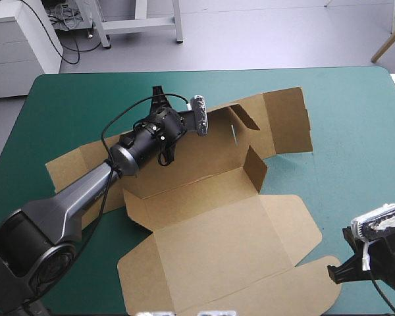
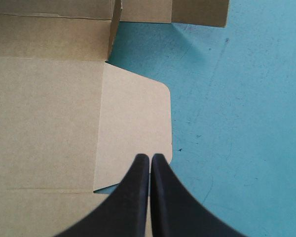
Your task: Fold the box
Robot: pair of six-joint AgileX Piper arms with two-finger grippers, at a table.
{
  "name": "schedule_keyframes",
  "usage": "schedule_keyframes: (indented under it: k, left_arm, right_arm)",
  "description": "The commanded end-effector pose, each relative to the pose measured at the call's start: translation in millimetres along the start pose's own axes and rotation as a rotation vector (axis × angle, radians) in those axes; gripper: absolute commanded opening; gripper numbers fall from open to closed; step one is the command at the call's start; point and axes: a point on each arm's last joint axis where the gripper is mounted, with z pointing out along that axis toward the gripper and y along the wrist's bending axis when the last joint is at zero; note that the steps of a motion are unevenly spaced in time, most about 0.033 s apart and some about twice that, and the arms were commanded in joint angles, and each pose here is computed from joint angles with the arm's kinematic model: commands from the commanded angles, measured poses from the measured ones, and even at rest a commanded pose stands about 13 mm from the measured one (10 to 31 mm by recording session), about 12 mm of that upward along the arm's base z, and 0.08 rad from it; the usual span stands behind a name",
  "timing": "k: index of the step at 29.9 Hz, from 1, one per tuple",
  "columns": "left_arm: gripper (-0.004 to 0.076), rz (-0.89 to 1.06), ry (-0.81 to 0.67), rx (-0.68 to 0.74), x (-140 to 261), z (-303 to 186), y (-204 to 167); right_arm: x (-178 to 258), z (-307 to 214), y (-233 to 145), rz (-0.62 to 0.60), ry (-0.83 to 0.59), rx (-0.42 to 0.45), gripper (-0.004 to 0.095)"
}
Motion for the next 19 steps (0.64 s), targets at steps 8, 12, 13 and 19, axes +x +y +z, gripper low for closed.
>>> schedule_keyframes:
  k: [8,12,13,19]
  left_arm:
    - [-0.0010,0.055,-0.183,-0.288,-33,-61,-3]
    - [-0.0010,0.090,-0.224,-0.356,-37,-73,-19]
    - [-0.0010,0.097,-0.234,-0.367,-36,-75,-23]
    - [-0.0010,0.128,-0.285,-0.459,-28,-84,-48]
  right_arm:
    - [-11,-4,-1,-0.025,-0.075,0.014,-0.0004]
    - [-11,-4,-1,-0.025,-0.075,0.014,-0.0004]
    - [-11,-4,-1,-0.025,-0.075,0.014,-0.0004]
    - [-10,-4,-2,-0.026,-0.074,0.017,-0.0004]
